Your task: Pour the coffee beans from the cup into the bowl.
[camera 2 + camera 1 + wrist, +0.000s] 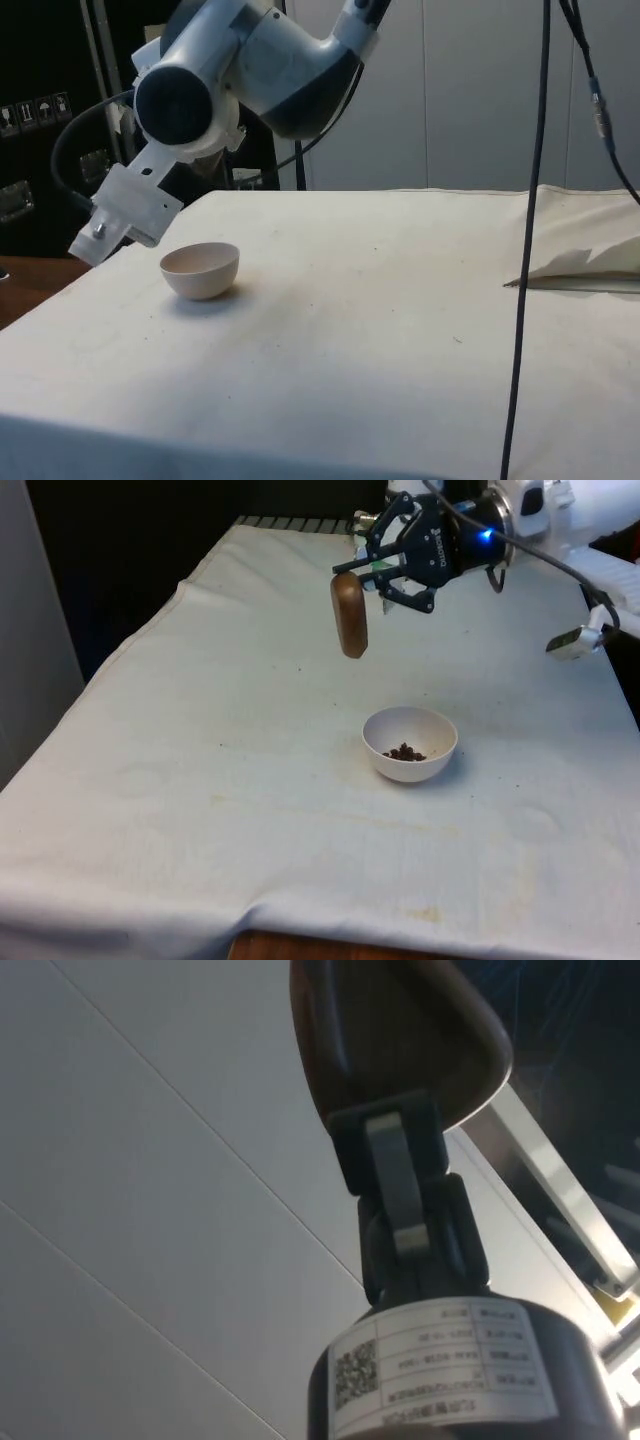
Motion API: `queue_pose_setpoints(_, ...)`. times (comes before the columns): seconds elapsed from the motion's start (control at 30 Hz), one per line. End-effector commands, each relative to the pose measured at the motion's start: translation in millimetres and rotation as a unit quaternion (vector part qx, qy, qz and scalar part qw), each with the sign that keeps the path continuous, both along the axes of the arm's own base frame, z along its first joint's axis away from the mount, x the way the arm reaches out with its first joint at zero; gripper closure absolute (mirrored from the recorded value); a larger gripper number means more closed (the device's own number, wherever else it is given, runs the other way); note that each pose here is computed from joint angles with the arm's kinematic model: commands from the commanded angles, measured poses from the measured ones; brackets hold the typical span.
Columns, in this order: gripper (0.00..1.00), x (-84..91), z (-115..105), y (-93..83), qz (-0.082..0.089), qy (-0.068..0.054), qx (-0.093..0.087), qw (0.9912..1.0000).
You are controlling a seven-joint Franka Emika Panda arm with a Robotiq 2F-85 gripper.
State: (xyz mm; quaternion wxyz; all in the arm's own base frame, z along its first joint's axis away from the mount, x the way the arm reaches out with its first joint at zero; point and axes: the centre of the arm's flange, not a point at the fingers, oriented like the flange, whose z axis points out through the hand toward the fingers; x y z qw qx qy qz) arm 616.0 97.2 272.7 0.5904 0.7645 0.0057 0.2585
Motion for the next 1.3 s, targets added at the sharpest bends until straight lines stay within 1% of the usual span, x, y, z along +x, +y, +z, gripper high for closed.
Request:
queue_pose_setpoints(0.0, 1.00, -0.3, 1.2, -3.8, 0.000, 0.000, 0.013, 0.99992)
queue_pose_setpoints(0.13, 1.00, 0.9, 2.6, -11.4, -0.006, 0.001, 0.023, 0.99972)
queue_pose_setpoints(0.27, 1.00, 1.8, 4.2, -17.4, -0.012, 0.001, 0.029, 0.99951)
queue_pose_setpoints(0.3, 1.00, 2.6, 3.3, -16.4, -0.015, 0.000, 0.020, 0.99969)
queue_pose_setpoints(0.33, 1.00, 2.2, 4.7, -18.9, -0.014, 0.001, 0.031, 0.99942)
queue_pose_setpoints(0.53, 1.00, 3.6, 3.9, -31.3, -0.023, 0.005, 0.044, 0.99875)
queue_pose_setpoints(0.57, 1.00, 3.8, 3.5, -33.3, -0.024, 0.006, 0.045, 0.99869)
queue_pose_setpoints(0.6, 1.00, 4.5, 2.8, -31.6, -0.026, 0.003, 0.037, 0.99898)
queue_pose_setpoints(0.63, 1.00, 3.8, 3.0, -34.7, -0.025, 0.007, 0.046, 0.99859)
queue_pose_setpoints(0.77, 1.00, 4.3, 2.1, -40.7, -0.033, 0.013, 0.053, 0.99796)
queue_pose_setpoints(0.8, 1.00, 4.3, 2.1, -40.7, -0.033, 0.013, 0.053, 0.99796)
queue_pose_setpoints(0.87, 1.00, 3.9, 1.3, -43.5, -0.039, 0.016, 0.059, 0.99740)
queue_pose_setpoints(0.9, 1.00, 4.3, -0.2, -42.9, -0.041, 0.011, 0.051, 0.99781)
queue_pose_setpoints(0.93, 1.00, 3.8, 0.9, -45.0, -0.041, 0.018, 0.060, 0.99718)
queue_pose_setpoints(1.0, 1.00, 3.5, 0.4, -46.0, -0.044, 0.020, 0.065, 0.99669)
queue_pose_setpoints(1.03, 1.00, 2.7, -0.4, -47.3, -0.048, 0.023, 0.070, 0.99615)
queue_pose_setpoints(1.17, 1.00, 2.6, -1.0, -48.7, -0.054, 0.027, 0.080, 0.99494)
queue_pose_setpoints(1.2, 1.00, 2.7, -2.0, -47.5, -0.056, 0.020, 0.070, 0.99574)
queue_pose_setpoints(1.23, 1.00, 2.5, -1.6, -49.4, -0.055, 0.028, 0.083, 0.99457)
queue_pose_setpoints(1.27, 1.00, 2.4, -2.1, -50.5, -0.058, 0.030, 0.090, 0.99385)
